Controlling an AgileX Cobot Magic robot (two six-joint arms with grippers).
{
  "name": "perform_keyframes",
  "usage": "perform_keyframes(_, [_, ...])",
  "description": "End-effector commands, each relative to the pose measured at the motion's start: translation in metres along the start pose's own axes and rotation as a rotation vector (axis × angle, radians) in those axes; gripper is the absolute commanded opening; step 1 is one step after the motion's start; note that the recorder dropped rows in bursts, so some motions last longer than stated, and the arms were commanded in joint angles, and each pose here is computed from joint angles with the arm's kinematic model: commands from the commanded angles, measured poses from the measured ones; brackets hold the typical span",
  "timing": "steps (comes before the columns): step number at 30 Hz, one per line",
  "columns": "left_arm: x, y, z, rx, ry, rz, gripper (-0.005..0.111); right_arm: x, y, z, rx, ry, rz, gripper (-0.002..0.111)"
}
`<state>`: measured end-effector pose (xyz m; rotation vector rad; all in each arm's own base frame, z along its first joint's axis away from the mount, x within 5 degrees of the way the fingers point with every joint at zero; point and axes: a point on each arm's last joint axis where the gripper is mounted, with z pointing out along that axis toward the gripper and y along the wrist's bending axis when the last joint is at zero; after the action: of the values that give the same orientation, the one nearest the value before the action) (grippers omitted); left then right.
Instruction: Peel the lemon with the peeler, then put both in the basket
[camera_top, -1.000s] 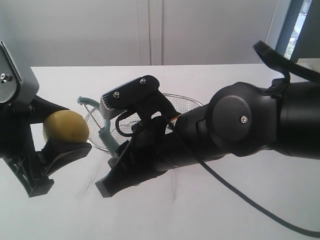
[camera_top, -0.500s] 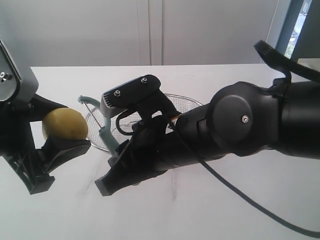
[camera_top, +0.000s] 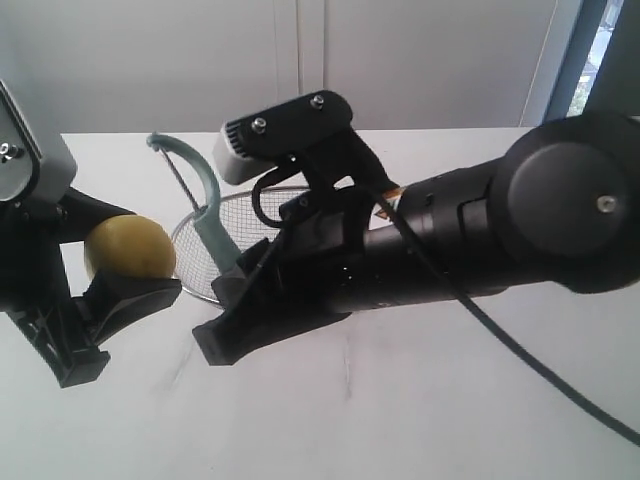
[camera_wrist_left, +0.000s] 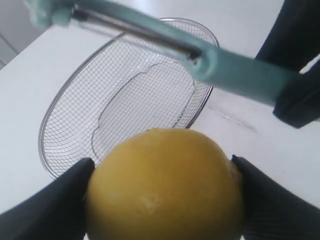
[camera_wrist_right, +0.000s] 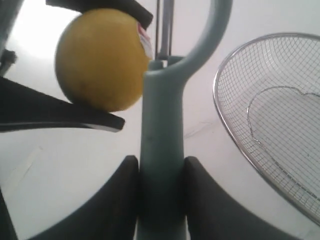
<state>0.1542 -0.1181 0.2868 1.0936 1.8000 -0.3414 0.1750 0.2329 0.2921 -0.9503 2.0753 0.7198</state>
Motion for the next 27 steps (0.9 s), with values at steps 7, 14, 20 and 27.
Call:
perform_keyframes(7, [0.0, -0.003, 0.0, 0.013, -0.004, -0.068, 0.0, -0.002, -0.01, -0.057, 0.228, 0.0, -0.062, 0.0])
perform_keyframes(14, [0.0, -0.003, 0.0, 0.015, -0.005, -0.075, 0.0, 0.001, -0.015, -0.044, 0.255, 0.042, -0.049, 0.0])
perform_keyframes(20, [0.0, -0.003, 0.0, 0.016, -0.007, -0.079, 0.0, 0.006, -0.019, -0.009, 0.233, 0.063, -0.033, 0.0])
perform_keyframes(27, [0.0, -0.003, 0.0, 0.016, -0.007, -0.079, 0.0, 0.014, -0.023, 0.021, 0.216, 0.102, -0.003, 0.0])
